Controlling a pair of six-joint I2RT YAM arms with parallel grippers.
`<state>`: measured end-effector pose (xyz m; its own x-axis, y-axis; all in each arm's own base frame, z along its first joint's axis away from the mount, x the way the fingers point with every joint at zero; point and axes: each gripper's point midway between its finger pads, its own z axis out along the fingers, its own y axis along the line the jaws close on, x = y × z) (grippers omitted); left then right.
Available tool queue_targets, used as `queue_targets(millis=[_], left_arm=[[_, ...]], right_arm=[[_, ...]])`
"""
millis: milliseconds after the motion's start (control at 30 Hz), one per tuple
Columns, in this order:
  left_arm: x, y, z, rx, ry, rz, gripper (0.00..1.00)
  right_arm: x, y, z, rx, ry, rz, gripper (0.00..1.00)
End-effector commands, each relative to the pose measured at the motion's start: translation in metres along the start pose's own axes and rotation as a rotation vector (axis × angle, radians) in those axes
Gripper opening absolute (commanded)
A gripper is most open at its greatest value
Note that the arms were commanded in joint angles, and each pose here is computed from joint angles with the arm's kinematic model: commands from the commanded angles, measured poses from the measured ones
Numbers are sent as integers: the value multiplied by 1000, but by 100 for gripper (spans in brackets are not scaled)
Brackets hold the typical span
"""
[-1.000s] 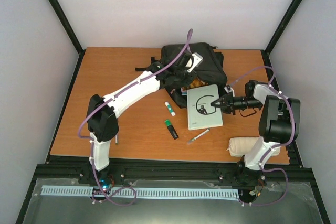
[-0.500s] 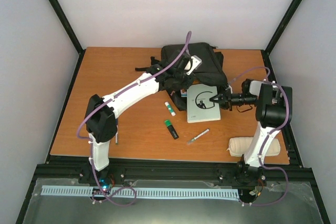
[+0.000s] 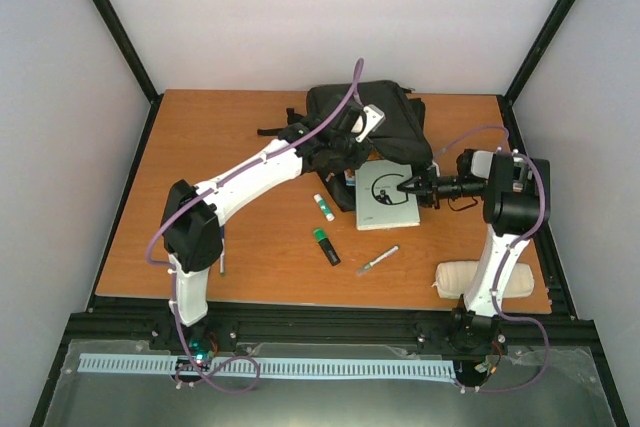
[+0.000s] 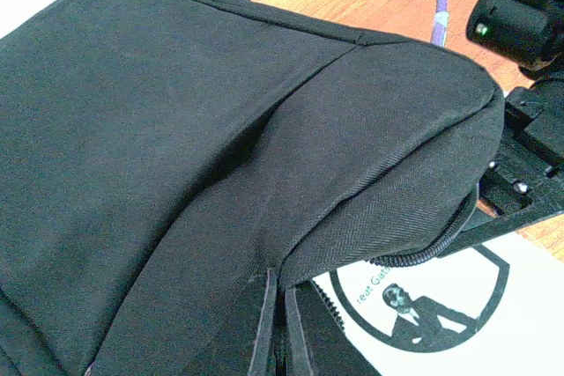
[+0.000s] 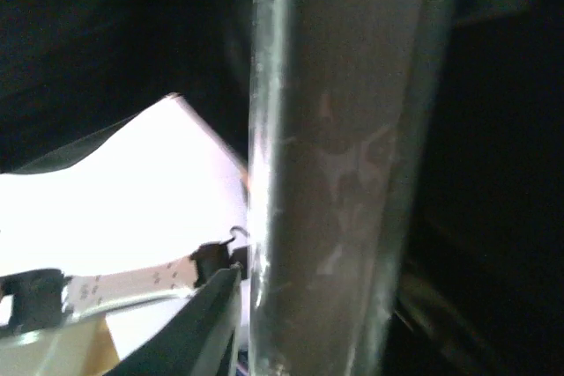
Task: Pack the student bag
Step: Place the book in the student bag.
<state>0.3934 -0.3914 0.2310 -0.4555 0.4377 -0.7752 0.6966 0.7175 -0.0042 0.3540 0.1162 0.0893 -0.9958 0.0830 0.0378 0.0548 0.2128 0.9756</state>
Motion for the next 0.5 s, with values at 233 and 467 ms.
queue_targets(millis=[233,467], left_arm=[[-52,-6,-43,21,-181,-10,1],[-45,-3,-42,1,-170,-8,1]], right_arm=[[-22,-11,-3,260,-88,-13,54],[-7,0,-20,421,-92,-156,68]])
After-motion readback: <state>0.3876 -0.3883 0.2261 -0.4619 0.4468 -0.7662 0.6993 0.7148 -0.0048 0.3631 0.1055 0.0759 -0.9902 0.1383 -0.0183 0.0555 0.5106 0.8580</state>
